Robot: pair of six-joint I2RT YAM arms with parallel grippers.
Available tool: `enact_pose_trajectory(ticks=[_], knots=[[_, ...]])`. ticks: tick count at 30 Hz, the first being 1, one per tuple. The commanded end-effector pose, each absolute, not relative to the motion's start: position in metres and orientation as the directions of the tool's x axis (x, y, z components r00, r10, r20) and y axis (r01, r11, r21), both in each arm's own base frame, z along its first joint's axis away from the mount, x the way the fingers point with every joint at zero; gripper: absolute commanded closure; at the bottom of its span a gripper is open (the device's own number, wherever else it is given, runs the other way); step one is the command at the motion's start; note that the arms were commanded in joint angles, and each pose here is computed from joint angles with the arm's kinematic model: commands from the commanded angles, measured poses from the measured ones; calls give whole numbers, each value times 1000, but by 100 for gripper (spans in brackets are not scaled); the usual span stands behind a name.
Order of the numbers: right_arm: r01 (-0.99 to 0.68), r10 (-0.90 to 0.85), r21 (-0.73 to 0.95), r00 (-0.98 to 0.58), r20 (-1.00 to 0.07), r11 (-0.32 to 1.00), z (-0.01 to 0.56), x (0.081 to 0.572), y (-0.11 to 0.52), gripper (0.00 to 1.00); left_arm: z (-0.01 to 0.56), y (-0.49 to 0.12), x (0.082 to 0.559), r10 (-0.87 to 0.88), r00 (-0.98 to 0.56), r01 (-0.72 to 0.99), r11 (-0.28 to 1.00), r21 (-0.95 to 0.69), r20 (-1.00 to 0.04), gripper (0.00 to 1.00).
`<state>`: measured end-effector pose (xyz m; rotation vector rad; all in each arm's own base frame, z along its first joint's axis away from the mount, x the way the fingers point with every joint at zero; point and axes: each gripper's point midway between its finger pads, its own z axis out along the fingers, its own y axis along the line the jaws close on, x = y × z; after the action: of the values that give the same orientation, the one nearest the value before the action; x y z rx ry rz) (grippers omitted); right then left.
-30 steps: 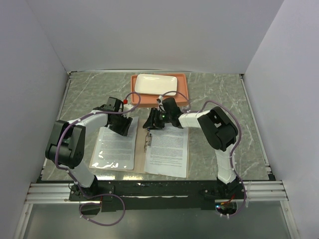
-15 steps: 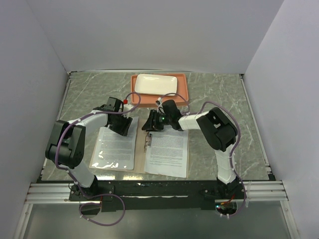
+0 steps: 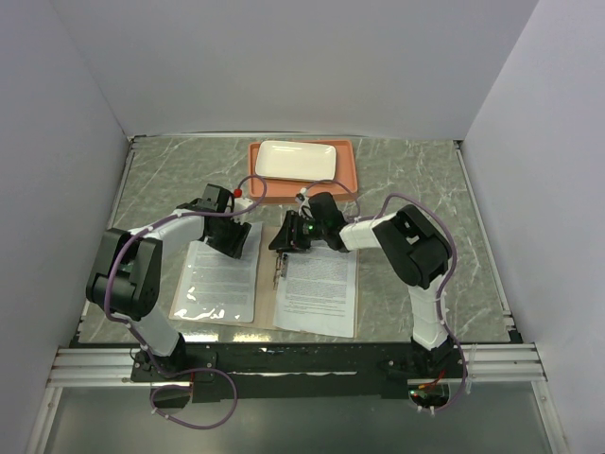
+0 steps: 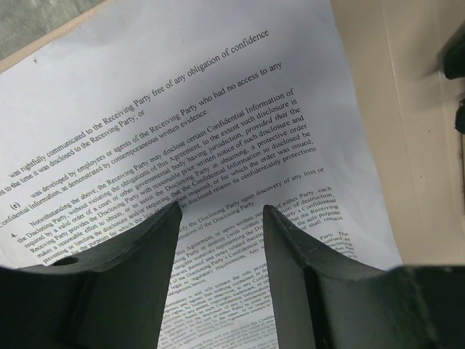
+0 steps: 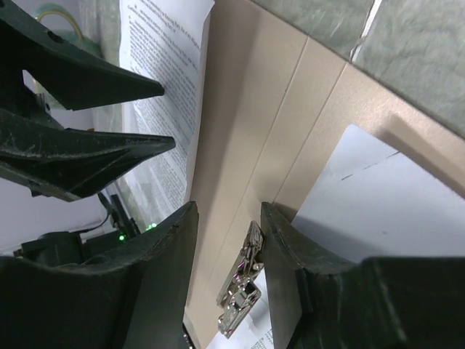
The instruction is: Put the files into the folder
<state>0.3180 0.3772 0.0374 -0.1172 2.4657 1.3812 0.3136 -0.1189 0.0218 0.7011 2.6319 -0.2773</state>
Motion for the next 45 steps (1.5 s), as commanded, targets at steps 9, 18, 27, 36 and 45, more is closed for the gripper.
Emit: enact_pose_trajectory(ticks=[9, 18, 27, 36, 45], knots=[[-290, 108, 865, -926, -361, 409, 90, 321, 392, 53, 17, -121, 302, 432, -812, 508, 854, -112, -393, 45], [-280, 119, 881, -930, -347, 380, 103, 315, 392, 54, 17, -121, 303, 437, -809, 514, 851, -111, -394, 45], [-270, 114, 890, -937, -331, 367, 110, 300, 393, 54, 20, -121, 303, 436, -807, 514, 851, -108, -398, 46], [-246, 86, 895, -951, -298, 373, 107, 284, 400, 55, 21, -121, 303, 433, -807, 512, 851, -112, -401, 45], [-247, 68, 882, -952, -297, 401, 108, 272, 396, 56, 23, -121, 303, 436, -805, 515, 851, -109, -402, 46]])
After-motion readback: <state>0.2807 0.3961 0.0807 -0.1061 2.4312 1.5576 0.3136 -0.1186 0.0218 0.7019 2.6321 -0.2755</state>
